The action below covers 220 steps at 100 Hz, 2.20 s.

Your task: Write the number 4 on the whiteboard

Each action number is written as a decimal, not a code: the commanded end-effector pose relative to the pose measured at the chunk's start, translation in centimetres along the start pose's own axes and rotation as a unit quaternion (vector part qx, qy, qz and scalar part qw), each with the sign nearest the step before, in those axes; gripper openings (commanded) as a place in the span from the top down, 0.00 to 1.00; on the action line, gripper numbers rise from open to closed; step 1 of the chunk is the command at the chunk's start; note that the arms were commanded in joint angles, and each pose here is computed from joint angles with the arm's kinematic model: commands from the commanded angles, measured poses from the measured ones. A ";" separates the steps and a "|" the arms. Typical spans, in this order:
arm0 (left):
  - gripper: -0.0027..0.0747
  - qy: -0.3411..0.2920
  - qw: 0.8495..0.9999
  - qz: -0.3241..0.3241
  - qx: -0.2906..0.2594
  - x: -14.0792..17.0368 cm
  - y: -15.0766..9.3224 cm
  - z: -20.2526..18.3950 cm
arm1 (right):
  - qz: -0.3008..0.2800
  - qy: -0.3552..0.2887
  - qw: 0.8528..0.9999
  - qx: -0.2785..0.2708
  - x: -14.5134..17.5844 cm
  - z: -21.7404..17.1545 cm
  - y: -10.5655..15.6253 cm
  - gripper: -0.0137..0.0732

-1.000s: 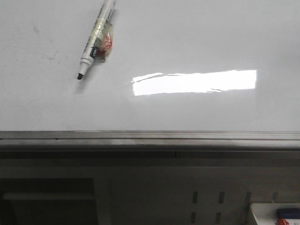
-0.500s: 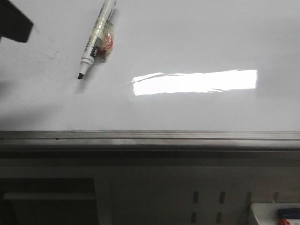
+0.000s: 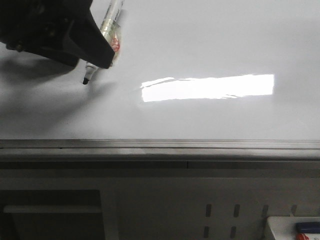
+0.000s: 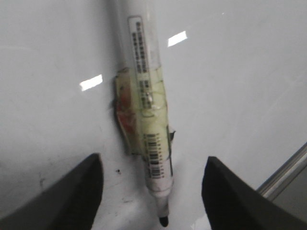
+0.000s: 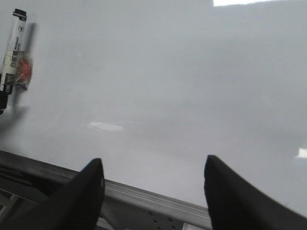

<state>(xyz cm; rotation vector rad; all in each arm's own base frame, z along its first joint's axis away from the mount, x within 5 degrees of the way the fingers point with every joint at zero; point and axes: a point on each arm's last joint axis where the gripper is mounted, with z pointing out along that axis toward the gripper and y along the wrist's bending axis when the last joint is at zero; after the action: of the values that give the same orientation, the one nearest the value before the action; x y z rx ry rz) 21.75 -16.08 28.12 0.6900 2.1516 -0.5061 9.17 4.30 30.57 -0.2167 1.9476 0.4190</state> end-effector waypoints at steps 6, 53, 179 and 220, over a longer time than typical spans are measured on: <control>0.51 -0.034 0.999 0.013 -0.014 -1.3 0.1 0.3 | -0.006 -0.035 0.999 -0.011 -1.5 -0.3 0.4 0.38; 0.99 -0.010 1.000 0.022 0.004 -0.9 -0.6 0.2 | -0.013 -0.047 0.999 -0.016 -1.9 -0.4 0.5 0.38; 0.99 -0.068 0.885 0.442 0.133 0.4 -9.9 -7.3 | -0.309 -0.008 0.911 -0.273 -3.3 5.0 12.5 0.45; 0.99 -0.078 0.885 0.440 0.130 0.2 -9.9 -7.3 | -0.304 -0.018 0.912 -0.275 -3.5 5.1 12.7 0.92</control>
<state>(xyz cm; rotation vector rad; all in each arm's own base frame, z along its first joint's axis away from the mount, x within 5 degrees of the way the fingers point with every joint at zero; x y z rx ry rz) 11.38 -19.29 31.44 1.7251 1.4564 -0.2634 10.38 17.49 32.17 -1.2075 1.6914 0.4989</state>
